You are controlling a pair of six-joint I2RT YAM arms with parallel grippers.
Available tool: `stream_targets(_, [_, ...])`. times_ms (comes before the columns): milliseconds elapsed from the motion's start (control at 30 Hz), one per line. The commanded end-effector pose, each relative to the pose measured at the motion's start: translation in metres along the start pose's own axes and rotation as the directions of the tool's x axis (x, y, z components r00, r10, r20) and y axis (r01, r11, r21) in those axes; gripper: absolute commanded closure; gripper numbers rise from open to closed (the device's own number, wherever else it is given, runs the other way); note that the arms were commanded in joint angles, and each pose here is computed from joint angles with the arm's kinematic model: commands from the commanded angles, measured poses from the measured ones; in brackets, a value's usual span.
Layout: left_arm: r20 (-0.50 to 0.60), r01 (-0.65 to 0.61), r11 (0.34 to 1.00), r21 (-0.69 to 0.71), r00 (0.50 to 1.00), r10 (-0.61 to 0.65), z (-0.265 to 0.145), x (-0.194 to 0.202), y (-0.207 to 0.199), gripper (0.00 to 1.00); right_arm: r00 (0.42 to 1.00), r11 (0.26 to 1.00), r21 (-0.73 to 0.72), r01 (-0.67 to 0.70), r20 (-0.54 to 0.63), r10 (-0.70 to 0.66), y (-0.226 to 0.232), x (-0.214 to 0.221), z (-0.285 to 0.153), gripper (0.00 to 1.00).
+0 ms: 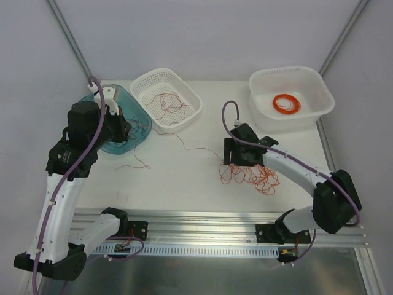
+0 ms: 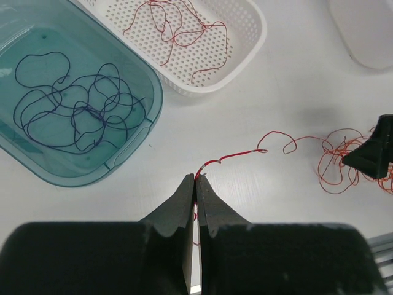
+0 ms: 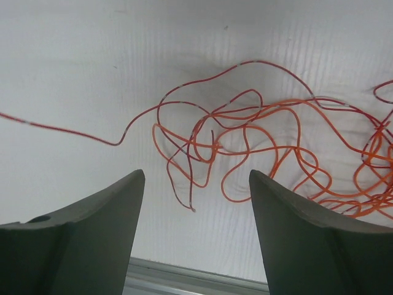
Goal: Untangle the cables
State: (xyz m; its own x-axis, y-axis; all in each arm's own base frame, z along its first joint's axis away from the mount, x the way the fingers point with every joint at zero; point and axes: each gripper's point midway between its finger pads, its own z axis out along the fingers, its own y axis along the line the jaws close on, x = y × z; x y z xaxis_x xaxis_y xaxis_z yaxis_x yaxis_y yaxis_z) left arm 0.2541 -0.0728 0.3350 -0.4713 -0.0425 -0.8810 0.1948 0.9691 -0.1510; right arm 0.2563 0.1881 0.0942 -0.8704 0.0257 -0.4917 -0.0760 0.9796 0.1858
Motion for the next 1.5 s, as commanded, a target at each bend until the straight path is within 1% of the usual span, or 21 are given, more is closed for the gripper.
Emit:
stream_targets(0, [0.089, 0.005, 1.000, -0.025, 0.996, -0.003, -0.009, -0.021, 0.003, 1.00, 0.998, 0.998, 0.033, -0.063, 0.031, 0.062, 0.013, -0.012, 0.012, 0.28])
stream_targets(67, [0.100, 0.003, 1.000, -0.026, 0.995, -0.001, -0.012, -0.024, 0.003, 1.00, 0.997, 0.993, 0.092, -0.074, 0.011, 0.073, 0.005, -0.005, 0.027, 0.31])
stream_targets(200, [0.130, -0.006, 0.993, -0.116, 0.991, 0.022, -0.020, -0.033, 0.019, 1.00, 0.998, 0.983, 0.171, -0.062, 0.000, 0.063, -0.009, 0.002, 0.044, 0.49])
stream_targets(267, [0.146, -0.008, 0.986, -0.168, 0.989, 0.032, -0.028, -0.040, 0.028, 1.00, 0.999, 0.977, 0.207, -0.045, -0.005, 0.047, -0.019, 0.004, 0.048, 0.54])
stream_targets(400, [0.171, -0.014, 0.954, -0.299, 0.983, 0.068, -0.042, -0.053, 0.050, 1.00, 0.998, 0.957, 0.285, -0.055, -0.021, 0.064, -0.053, 0.015, 0.050, 0.78])
stream_targets(433, [0.166, -0.020, 0.946, -0.324, 0.983, 0.078, -0.042, -0.055, 0.054, 1.00, 0.996, 0.949, 0.304, -0.085, -0.014, 0.093, -0.067, 0.013, 0.049, 0.81])
stream_targets(500, [0.165, -0.030, 0.913, -0.407, 0.981, 0.106, -0.051, -0.062, 0.068, 1.00, 0.994, 0.942, 0.319, -0.107, 0.012, 0.108, -0.083, 0.008, 0.038, 0.89])
stream_targets(600, [0.147, -0.022, 0.848, -0.529, 0.982, 0.118, -0.059, -0.066, 0.089, 1.00, 0.984, 0.915, 0.364, -0.177, 0.037, 0.176, -0.121, 0.007, 0.023, 0.94])
stream_targets(633, [0.142, -0.018, 0.828, -0.560, 0.983, 0.118, -0.061, -0.067, 0.095, 1.00, 0.969, 0.897, 0.367, -0.245, 0.077, 0.233, -0.138, 0.000, 0.012, 0.96])
stream_targets(667, [0.146, -0.012, 0.815, -0.579, 0.982, 0.118, -0.064, -0.069, 0.098, 1.00, 0.960, 0.883, 0.379, -0.276, 0.073, 0.269, -0.148, 0.003, 0.004, 0.98])
stream_targets(767, [0.128, -0.023, 0.773, -0.634, 0.983, 0.135, -0.071, -0.070, 0.108, 1.00, 0.917, 0.842, 0.363, -0.399, 0.137, 0.375, -0.173, -0.006, -0.023, 0.99])
stream_targets(833, [0.141, -0.015, 0.784, -0.620, 0.981, 0.131, -0.072, -0.074, 0.105, 1.00, 0.895, 0.835, 0.323, -0.445, 0.179, 0.408, -0.179, -0.015, -0.038, 0.99])
stream_targets(933, [0.144, -0.019, 0.808, -0.589, 0.981, 0.128, -0.068, -0.076, 0.099, 1.00, 0.896, 0.841, 0.313, -0.441, 0.210, 0.392, -0.179, -0.027, -0.053, 0.99])
stream_targets(1067, [0.140, -0.013, 0.761, -0.648, 0.981, 0.135, -0.076, -0.081, 0.110, 1.00, 0.881, 0.815, 0.334, -0.473, 0.202, 0.429, -0.189, -0.026, -0.054, 0.98])
stream_targets(1200, [0.160, -0.006, 0.798, -0.602, 0.979, 0.128, -0.075, -0.083, 0.101, 1.00, 0.874, 0.814, 0.320, -0.485, 0.166, 0.456, -0.188, -0.018, -0.042, 0.98])
stream_targets(1233, [0.155, -0.005, 0.786, -0.618, 0.980, 0.128, -0.075, -0.083, 0.104, 1.00, 0.871, 0.807, 0.329, -0.491, 0.163, 0.463, -0.191, -0.016, -0.041, 0.98])
stream_targets(1300, [0.121, -0.025, 0.706, -0.708, 0.980, 0.156, -0.087, -0.082, 0.121, 1.00, 0.861, 0.789, 0.349, -0.506, 0.151, 0.485, -0.199, -0.011, -0.035, 0.98])
stream_targets(1367, [0.120, -0.017, 0.646, -0.763, 0.979, 0.167, -0.104, -0.086, 0.133, 1.00, 0.803, 0.740, 0.328, -0.587, 0.122, 0.583, -0.212, 0.001, -0.028, 0.98])
stream_targets(1400, [0.130, -0.006, 0.636, -0.771, 0.977, 0.167, -0.109, -0.088, 0.135, 1.00, 0.772, 0.716, 0.312, -0.625, 0.112, 0.625, -0.215, 0.005, -0.025, 0.98])
stream_targets(1433, [0.141, 0.003, 0.635, -0.772, 0.976, 0.167, -0.113, -0.089, 0.135, 1.00, 0.700, 0.658, 0.273, -0.702, 0.094, 0.708, -0.220, 0.009, -0.021, 0.98])
stream_targets(1467, [0.151, 0.012, 0.639, -0.769, 0.975, 0.163, -0.113, -0.091, 0.135, 1.00, 0.670, 0.632, 0.261, -0.730, 0.090, 0.737, -0.222, 0.014, -0.017, 0.97])
